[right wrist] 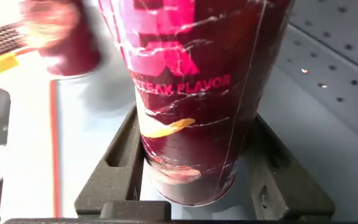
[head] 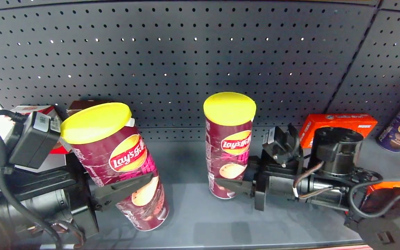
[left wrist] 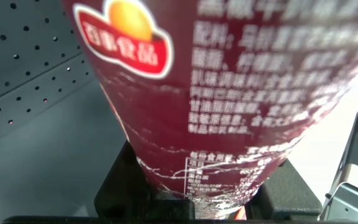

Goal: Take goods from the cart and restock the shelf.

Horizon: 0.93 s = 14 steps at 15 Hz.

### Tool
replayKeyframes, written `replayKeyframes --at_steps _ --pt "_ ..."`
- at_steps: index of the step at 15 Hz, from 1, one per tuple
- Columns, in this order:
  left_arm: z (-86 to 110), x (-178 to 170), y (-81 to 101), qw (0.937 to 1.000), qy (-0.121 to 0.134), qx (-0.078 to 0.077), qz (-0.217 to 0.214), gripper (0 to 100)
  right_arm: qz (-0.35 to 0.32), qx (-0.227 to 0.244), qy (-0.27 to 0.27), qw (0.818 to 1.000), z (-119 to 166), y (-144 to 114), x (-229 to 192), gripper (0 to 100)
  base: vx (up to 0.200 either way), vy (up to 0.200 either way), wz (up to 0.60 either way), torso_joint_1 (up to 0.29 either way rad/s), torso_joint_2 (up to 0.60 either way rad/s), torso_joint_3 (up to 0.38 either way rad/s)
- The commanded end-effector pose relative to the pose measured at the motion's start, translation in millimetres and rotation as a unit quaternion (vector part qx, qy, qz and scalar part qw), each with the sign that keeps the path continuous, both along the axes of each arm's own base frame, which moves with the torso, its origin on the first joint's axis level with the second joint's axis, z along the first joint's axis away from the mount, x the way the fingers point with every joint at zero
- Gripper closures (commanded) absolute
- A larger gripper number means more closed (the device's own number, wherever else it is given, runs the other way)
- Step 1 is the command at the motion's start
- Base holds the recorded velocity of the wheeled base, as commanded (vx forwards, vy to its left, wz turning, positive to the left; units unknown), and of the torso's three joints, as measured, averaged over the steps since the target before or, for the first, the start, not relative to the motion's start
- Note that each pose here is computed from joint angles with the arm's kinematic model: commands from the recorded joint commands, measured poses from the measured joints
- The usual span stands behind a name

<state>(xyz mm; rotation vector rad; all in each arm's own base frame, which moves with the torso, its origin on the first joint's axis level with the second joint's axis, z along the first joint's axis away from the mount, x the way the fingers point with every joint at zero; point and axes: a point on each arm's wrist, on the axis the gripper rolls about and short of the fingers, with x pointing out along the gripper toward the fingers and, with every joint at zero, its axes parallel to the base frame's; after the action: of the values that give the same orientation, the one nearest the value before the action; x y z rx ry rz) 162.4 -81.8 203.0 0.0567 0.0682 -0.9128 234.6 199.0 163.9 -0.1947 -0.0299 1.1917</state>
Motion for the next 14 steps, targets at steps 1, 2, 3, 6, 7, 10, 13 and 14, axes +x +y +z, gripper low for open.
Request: replayKeyframes --at_steps 1,2,3,6,7,10,13,14 --pt "-0.8 -0.9 0.5 1.0 0.001 0.0 0.001 100 0.015 0.003 -0.004 1.0 -3.2 -3.3 -33.0 100 0.0 0.0 0.0 0.0 0.0 0.0" --pt "-2.9 -1.5 0.7 1.0 0.004 0.002 0.0 100 0.016 0.0 -0.001 1.0 -9.2 -3.4 -39.5 100 0.0 0.0 0.0 0.0 0.0 0.0" --pt "-5.0 -2.1 1.0 1.0 0.007 0.004 0.0 100 0.019 -0.005 0.003 1.0 -16.4 -4.2 -44.6 100 0.0 0.0 0.0 0.0 0.0 0.0" --pt "-7.1 -2.7 1.3 0.9999 0.011 0.005 0.001 100 0.02 -0.016 0.016 1.0 -35.7 -7.2 -48.4 100 0.0 0.0 0.0 0.0 0.0 0.0" --pt "-7.1 -2.7 1.3 0.9999 0.011 0.005 0.001 100 0.019 -0.016 0.016 1.0 -37.3 -6.5 -47.5 100 0.0 0.0 0.0 0.0 0.0 0.0" --pt "-7.1 -2.7 1.3 0.9999 0.011 0.005 0.001 100 0.02 -0.022 0.023 0.999 -47.2 -1.7 -42.6 100 0.0 0.0 0.0 0.0 0.0 0.0" --pt "-5.6 -3.5 1.9 1.0 0.008 0.003 0.002 100 0.02 -0.028 0.027 0.999 -56.5 3.7 -36.9 100 0.0 0.0 0.0 0.0 0.0 0.0" --pt "-5.6 -3.5 1.9 1.0 0.008 0.003 0.002 100 0.019 -0.03 0.03 0.999 -58.9 4.8 -35.0 100 0.0 0.0 0.0 0.0 0.0 0.0"
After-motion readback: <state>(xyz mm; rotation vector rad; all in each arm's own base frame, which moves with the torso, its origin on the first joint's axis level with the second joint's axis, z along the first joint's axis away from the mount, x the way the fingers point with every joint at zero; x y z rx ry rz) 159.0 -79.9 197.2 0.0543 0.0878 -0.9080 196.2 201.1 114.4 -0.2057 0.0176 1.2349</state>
